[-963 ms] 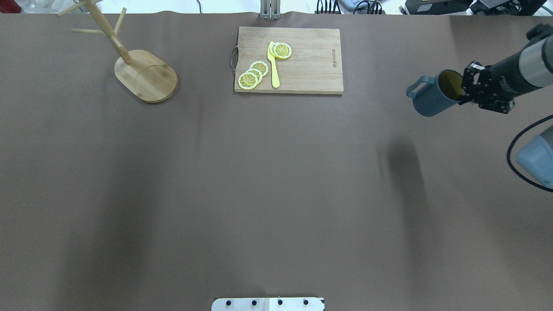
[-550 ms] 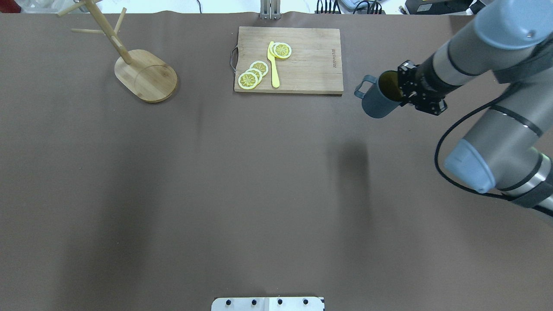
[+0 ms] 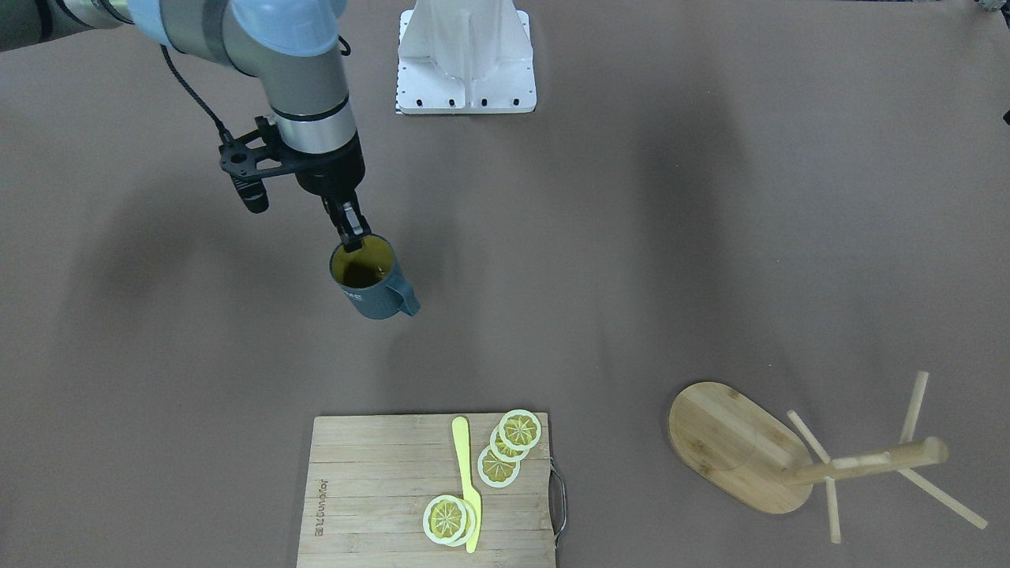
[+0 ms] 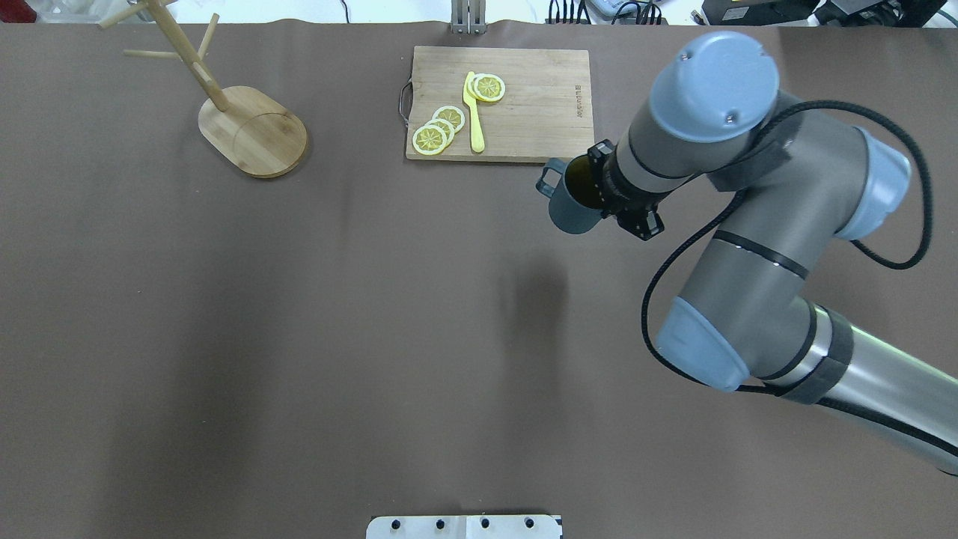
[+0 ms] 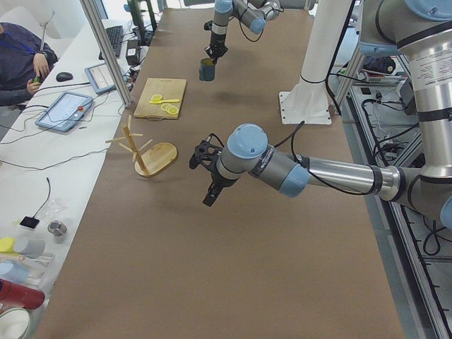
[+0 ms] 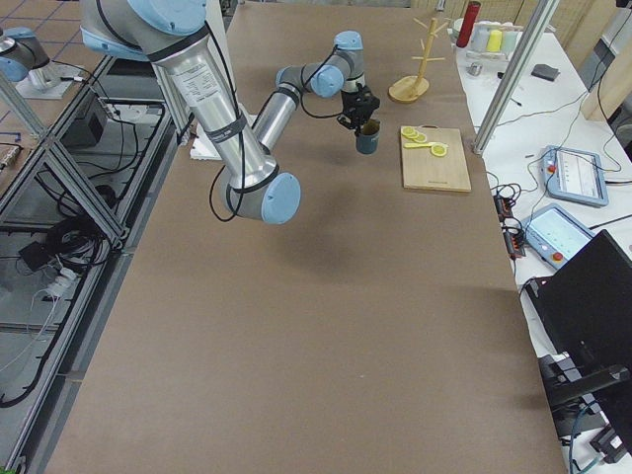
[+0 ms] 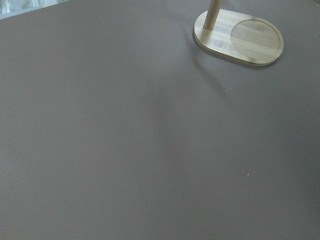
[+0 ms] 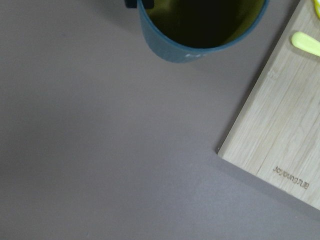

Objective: Hang cup on storage rack
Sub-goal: 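Carry the blue mug with the right gripper toward the table center, then lower the blue mug onto the table near the cutting board, then open the right gripper and withdraw it while the left arm enters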

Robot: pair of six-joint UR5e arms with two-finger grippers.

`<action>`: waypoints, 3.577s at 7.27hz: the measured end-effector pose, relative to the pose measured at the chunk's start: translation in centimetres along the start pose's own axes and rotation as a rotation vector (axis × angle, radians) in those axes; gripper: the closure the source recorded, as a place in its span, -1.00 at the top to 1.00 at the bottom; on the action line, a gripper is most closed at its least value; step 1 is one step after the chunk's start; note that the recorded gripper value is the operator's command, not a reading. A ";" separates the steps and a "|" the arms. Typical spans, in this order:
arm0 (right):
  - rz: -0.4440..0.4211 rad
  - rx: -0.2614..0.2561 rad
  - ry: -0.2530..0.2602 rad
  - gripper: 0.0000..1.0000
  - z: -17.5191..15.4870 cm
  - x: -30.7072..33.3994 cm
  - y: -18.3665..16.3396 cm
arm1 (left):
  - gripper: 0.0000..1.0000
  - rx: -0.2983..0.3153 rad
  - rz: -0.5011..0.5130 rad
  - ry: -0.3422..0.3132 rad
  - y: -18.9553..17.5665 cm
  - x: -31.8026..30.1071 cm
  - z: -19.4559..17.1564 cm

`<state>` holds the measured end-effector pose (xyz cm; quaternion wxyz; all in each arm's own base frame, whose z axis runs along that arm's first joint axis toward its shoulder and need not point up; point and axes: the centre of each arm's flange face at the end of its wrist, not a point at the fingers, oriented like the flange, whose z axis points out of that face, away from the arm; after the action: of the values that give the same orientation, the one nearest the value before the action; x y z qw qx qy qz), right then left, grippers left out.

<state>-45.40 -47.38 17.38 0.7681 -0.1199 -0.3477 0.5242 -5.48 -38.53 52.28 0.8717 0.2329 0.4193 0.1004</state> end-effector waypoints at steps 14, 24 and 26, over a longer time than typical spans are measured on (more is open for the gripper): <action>-0.123 0.041 0.130 1.00 5.2 -5.7 17.2 | 0.98 -0.008 -0.010 0.047 1.5 -1.2 1.3; -0.704 0.020 0.121 1.00 1.0 0.2 -29.0 | 0.98 0.169 0.328 0.204 -9.8 11.0 4.8; -0.859 -0.009 0.118 1.00 1.7 5.5 -38.6 | 0.97 0.217 0.391 0.210 -10.8 16.6 8.9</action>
<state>-17.50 -59.07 42.06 0.9345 0.0023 -0.3238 0.1477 11.64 -44.66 40.44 0.7573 0.3899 0.4629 0.2453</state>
